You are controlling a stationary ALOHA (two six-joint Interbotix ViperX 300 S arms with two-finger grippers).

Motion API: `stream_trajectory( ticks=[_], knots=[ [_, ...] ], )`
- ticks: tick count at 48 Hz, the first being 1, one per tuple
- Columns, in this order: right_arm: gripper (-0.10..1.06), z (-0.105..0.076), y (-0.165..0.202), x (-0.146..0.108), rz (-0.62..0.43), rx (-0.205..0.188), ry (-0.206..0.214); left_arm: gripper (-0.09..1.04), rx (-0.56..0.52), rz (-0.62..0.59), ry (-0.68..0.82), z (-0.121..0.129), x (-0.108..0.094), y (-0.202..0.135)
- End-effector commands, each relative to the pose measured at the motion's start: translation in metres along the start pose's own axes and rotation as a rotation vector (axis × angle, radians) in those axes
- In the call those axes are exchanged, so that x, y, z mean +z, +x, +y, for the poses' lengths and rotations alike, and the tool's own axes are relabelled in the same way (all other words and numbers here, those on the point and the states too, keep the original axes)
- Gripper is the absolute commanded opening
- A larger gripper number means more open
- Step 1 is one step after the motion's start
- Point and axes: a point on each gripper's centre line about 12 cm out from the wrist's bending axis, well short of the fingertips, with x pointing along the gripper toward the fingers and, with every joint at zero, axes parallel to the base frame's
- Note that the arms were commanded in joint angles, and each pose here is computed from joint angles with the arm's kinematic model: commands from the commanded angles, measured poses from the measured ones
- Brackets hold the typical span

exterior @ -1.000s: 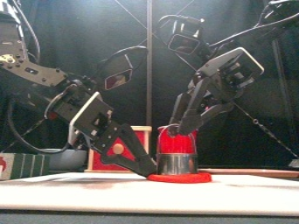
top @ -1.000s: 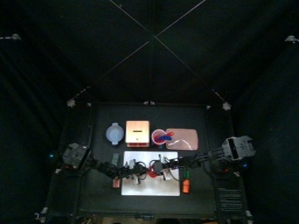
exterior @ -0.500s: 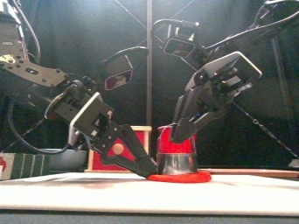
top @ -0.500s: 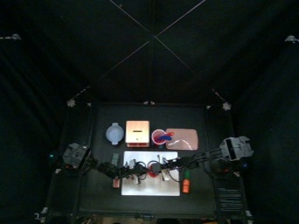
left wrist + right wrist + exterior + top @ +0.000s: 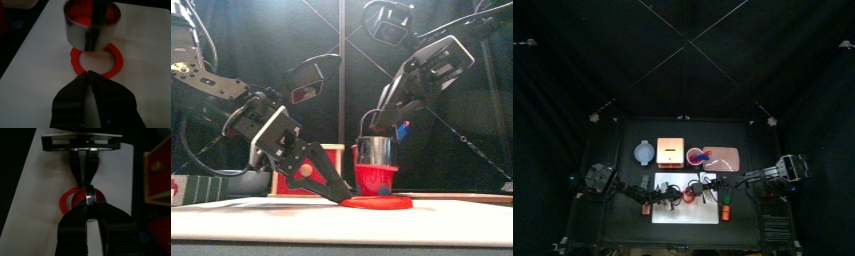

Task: Get the cutter from the drawer then cut the dough then place the extra dough in the bowl
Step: Cut the dough

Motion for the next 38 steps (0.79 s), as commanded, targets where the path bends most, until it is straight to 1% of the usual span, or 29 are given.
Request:
stream_trajectory(
  ticks=[1, 4, 9, 15, 20, 25, 30, 33, 35, 38],
  knots=[
    [0.38, -0.015, -0.032, 0.008, -0.082, -0.043, 0.025, 0.56, -0.007, 0.016, -0.012, -0.003, 0.000, 0.000],
    [0.38, -0.020, -0.043, -0.003, -0.079, -0.059, 0.035, 0.56, -0.007, 0.019, -0.014, -0.003, -0.001, 0.000],
    [0.38, -0.021, -0.053, -0.025, -0.056, -0.071, 0.042, 0.56, -0.005, 0.011, -0.024, -0.003, 0.003, -0.001],
    [0.38, -0.017, -0.058, -0.054, -0.011, -0.067, 0.052, 0.56, -0.012, -0.012, -0.031, -0.004, 0.012, -0.004],
    [0.38, -0.013, -0.056, -0.069, 0.009, -0.057, 0.053, 0.58, -0.006, -0.036, -0.046, 0.001, 0.023, -0.006],
    [0.38, -0.009, -0.053, -0.079, 0.020, -0.046, 0.051, 0.59, 0.004, -0.051, -0.063, 0.007, 0.031, -0.007],
    [0.39, -0.008, -0.050, -0.082, 0.032, -0.043, 0.052, 0.61, 0.009, -0.066, -0.075, 0.011, 0.037, -0.008],
    [0.40, -0.008, -0.049, -0.084, 0.041, -0.042, 0.052, 0.64, 0.009, -0.072, -0.079, 0.011, 0.040, -0.009],
    [0.41, -0.007, -0.048, -0.084, 0.043, -0.038, 0.038, 0.67, 0.009, -0.074, -0.081, 0.011, 0.041, -0.009],
    [0.44, -0.005, -0.047, -0.085, 0.046, -0.032, 0.034, 0.71, 0.009, -0.075, -0.085, 0.011, 0.041, -0.010]
  ],
)
